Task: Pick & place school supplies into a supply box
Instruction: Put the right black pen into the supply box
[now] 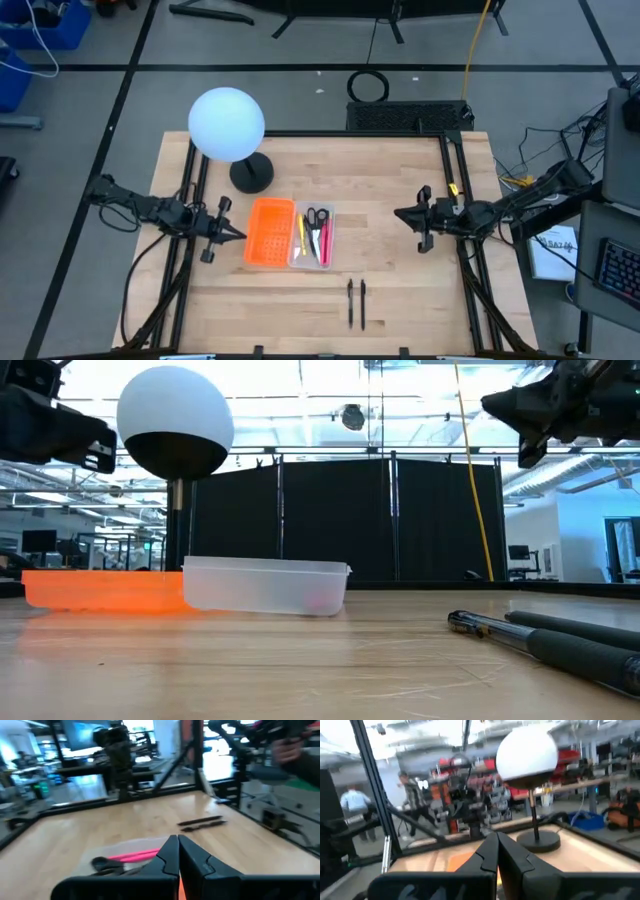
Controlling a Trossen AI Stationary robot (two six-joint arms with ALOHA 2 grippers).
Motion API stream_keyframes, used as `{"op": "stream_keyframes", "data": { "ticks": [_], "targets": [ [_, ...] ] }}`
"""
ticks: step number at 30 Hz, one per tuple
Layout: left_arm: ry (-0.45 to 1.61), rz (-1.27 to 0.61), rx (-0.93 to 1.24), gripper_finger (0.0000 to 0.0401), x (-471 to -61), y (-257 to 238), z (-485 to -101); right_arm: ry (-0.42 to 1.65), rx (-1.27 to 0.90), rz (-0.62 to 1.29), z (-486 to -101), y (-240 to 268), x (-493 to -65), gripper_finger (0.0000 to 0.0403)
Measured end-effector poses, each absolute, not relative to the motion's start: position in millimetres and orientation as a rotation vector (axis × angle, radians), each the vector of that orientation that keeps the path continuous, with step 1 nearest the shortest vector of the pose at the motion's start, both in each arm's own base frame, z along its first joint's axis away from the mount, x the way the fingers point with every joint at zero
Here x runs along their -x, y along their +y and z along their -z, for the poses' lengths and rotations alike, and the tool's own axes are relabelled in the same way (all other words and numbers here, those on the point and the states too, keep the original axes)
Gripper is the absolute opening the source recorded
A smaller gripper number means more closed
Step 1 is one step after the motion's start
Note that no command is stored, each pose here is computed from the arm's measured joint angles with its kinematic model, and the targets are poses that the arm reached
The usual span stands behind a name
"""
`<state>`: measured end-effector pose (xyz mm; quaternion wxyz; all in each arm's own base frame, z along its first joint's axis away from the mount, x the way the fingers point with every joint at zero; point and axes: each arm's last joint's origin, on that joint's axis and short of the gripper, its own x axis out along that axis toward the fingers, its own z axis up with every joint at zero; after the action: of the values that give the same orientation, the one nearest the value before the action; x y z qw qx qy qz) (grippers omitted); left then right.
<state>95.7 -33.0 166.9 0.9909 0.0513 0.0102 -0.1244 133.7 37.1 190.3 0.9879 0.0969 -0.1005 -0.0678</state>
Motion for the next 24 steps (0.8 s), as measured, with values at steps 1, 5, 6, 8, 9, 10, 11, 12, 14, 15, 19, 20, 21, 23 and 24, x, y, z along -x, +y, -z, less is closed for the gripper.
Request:
{"op": "stream_keyframes", "data": {
  "ticks": [1, 5, 6, 8, 9, 10, 11, 12, 14, 15, 19, 20, 21, 23, 24],
  "targets": [
    [0.019, 0.229, -0.107, 0.0005, -96, -32, -167, -0.189, -0.198, 0.121, -200, 40, -139, 0.0000],
    [0.021, 0.174, -0.111, 0.0008, -96, -31, -167, 0.001, -0.207, 0.083, -238, 57, -165, 0.0000],
    [0.018, 0.162, -0.110, 0.0012, -96, -31, -167, 0.076, -0.217, 0.088, -246, 62, -173, 0.0000],
    [0.015, 0.139, -0.109, 0.0021, -96, -30, -168, 0.238, -0.249, 0.101, -256, 73, -188, 0.0000],
    [0.011, 0.128, -0.108, 0.0024, -97, -30, -168, 0.305, -0.271, 0.109, -261, 79, -196, 0.0000],
    [0.009, 0.122, -0.107, 0.0028, -97, -29, -169, 0.357, -0.300, 0.113, -267, 85, -205, 0.0000],
    [0.008, 0.119, -0.106, 0.0031, -97, -29, -169, 0.405, -0.330, 0.119, -272, 92, -214, 0.0000],
    [0.009, 0.119, -0.103, 0.0033, -97, -29, -169, 0.454, -0.356, 0.130, -275, 99, -223, 0.0000],
    [0.011, 0.120, -0.100, 0.0035, -97, -29, -168, 0.543, -0.384, 0.147, -276, 114, -244, 0.0000],
    [0.011, 0.120, -0.101, 0.0036, -97, -29, -168, 0.570, -0.388, 0.151, -277, 123, -255, 0.0000],
    [-0.004, 0.120, -0.095, 0.0035, -97, -29, -170, 0.675, -0.450, 0.135, -284, 158, -297, 0.0000],
    [-0.012, 0.120, -0.083, 0.0035, -97, -29, -171, 0.713, -0.467, 0.138, -283, 167, -306, 0.0000],
    [-0.015, 0.120, -0.059, 0.0035, -97, -29, -171, 0.758, -0.479, 0.145, -281, 174, -314, 0.0000],
    [-0.010, 0.121, 0.008, 0.0035, -97, -29, -171, 0.844, -0.527, 0.174, -276, 187, -327, 0.0000],
    [-0.009, 0.121, 0.041, 0.0035, -97, -29, -171, 0.888, -0.561, 0.198, -274, 193, -331, 0.0000]
  ]
}}
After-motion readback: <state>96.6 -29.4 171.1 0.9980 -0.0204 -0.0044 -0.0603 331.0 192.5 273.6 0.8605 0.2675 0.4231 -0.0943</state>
